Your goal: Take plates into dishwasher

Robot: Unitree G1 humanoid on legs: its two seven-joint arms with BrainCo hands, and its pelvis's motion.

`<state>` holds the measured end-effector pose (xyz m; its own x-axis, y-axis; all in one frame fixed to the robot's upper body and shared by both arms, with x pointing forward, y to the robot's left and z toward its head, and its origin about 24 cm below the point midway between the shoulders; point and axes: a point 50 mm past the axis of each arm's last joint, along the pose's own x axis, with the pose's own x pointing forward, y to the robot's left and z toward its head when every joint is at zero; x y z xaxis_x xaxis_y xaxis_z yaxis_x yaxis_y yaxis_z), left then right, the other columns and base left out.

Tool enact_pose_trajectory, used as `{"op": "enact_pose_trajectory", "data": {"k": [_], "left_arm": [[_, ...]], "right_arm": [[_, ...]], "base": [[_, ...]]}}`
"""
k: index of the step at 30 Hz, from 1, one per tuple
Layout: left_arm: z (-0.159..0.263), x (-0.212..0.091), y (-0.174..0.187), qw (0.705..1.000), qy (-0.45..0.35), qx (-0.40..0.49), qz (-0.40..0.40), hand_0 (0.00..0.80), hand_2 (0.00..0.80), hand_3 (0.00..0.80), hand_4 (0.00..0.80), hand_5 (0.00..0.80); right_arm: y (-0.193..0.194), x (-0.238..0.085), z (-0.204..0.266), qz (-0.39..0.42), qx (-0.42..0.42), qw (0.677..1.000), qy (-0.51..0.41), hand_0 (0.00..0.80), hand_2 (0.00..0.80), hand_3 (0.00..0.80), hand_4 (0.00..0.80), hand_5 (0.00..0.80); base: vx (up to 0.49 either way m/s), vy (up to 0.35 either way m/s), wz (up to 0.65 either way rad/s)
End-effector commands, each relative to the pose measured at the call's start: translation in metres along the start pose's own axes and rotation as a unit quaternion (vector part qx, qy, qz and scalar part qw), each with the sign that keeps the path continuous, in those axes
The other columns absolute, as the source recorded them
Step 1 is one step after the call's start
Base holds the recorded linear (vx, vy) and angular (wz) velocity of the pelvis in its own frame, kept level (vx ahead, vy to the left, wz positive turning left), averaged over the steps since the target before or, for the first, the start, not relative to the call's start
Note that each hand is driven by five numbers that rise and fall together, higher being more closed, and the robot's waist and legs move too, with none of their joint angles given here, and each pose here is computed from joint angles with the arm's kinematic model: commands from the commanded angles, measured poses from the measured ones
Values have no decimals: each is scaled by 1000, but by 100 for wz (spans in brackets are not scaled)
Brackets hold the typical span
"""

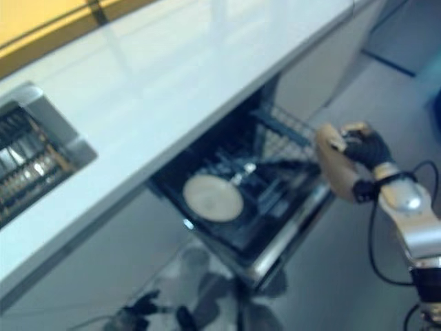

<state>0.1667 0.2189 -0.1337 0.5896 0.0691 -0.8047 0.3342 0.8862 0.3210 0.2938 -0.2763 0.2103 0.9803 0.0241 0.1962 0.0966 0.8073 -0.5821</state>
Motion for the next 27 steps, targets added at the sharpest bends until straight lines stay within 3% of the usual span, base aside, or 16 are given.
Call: {"op": "enact_pose_trajectory", "data": {"k": [1, 27], "left_arm": [[4, -1, 28, 999, -5, 17, 33, 0, 0, 0, 0, 0], [17, 1, 28, 999, -16, 25, 24, 0, 0, 0, 0, 0]], "right_arm": [[-15, 18, 38, -35, -27, 996, -74, 800, 800, 800, 800, 800], [-2, 45, 64, -12, -96, 992, -85, 800, 800, 800, 800, 800]], "base": [[-21, -39, 7], [-5, 10, 8]]}}
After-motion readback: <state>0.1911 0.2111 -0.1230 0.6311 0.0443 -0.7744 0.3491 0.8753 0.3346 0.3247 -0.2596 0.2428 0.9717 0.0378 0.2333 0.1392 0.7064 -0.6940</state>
